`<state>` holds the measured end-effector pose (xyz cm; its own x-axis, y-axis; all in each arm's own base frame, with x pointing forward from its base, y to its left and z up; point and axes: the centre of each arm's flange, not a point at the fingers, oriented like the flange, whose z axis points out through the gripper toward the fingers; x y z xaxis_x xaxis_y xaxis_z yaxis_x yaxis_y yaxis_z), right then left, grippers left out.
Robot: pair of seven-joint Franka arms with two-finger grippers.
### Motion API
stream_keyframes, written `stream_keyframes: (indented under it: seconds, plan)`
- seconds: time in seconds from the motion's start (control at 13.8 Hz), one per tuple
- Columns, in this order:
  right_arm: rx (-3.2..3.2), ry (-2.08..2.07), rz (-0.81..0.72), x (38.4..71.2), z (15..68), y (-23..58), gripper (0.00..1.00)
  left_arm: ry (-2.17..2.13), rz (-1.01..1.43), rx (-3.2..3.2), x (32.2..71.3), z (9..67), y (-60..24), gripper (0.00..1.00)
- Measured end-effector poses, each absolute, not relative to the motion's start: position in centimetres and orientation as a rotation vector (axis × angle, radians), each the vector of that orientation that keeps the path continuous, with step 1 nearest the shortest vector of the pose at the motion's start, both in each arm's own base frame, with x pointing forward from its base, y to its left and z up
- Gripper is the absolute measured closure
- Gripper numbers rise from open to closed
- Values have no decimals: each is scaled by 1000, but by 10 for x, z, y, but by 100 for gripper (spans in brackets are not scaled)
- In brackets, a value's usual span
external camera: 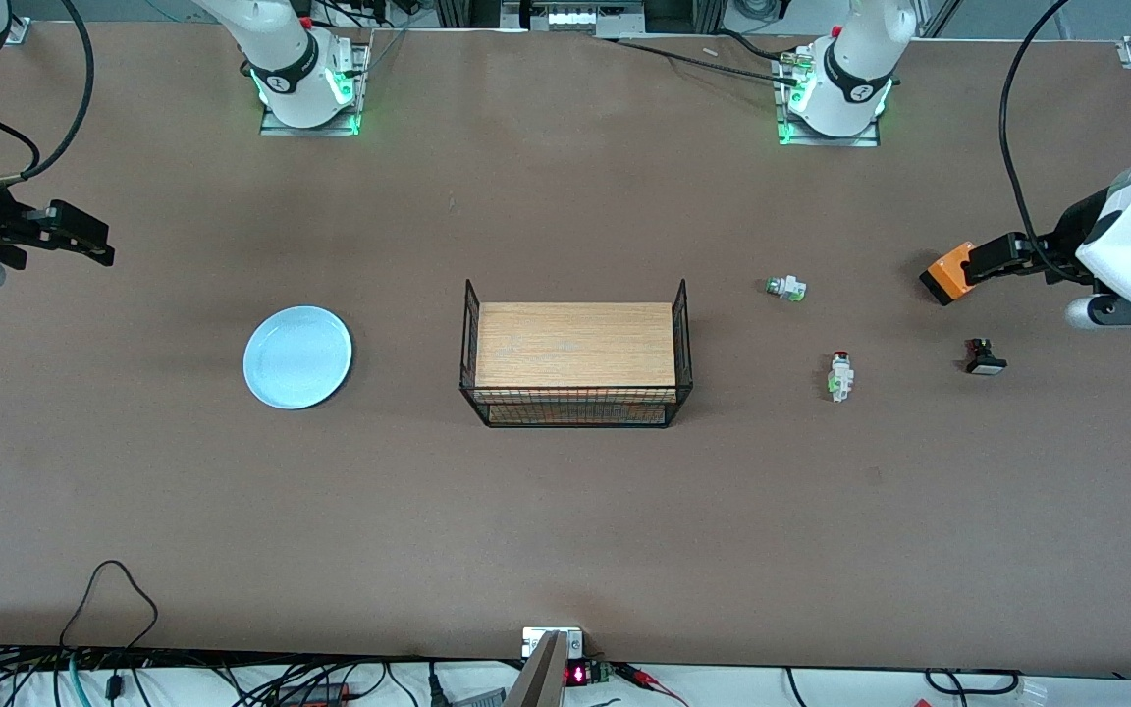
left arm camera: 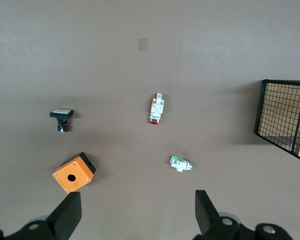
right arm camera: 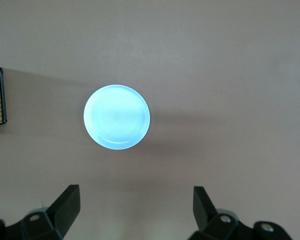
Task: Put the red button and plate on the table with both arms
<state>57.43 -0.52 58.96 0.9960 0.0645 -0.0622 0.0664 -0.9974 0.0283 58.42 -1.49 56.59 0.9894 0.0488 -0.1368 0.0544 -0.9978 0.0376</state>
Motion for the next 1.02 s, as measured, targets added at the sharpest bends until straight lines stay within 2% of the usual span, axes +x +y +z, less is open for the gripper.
stream_keyframes:
  seconds: [0.51, 1.02]
  plan:
    - [3103, 104, -193, 572, 587, -3, 0, 75, -211, 3092, 584, 566, -17, 0]
    - [3103, 105, -204, 571, 587, -2, 0, 73, -211, 3093, 584, 566, -18, 0]
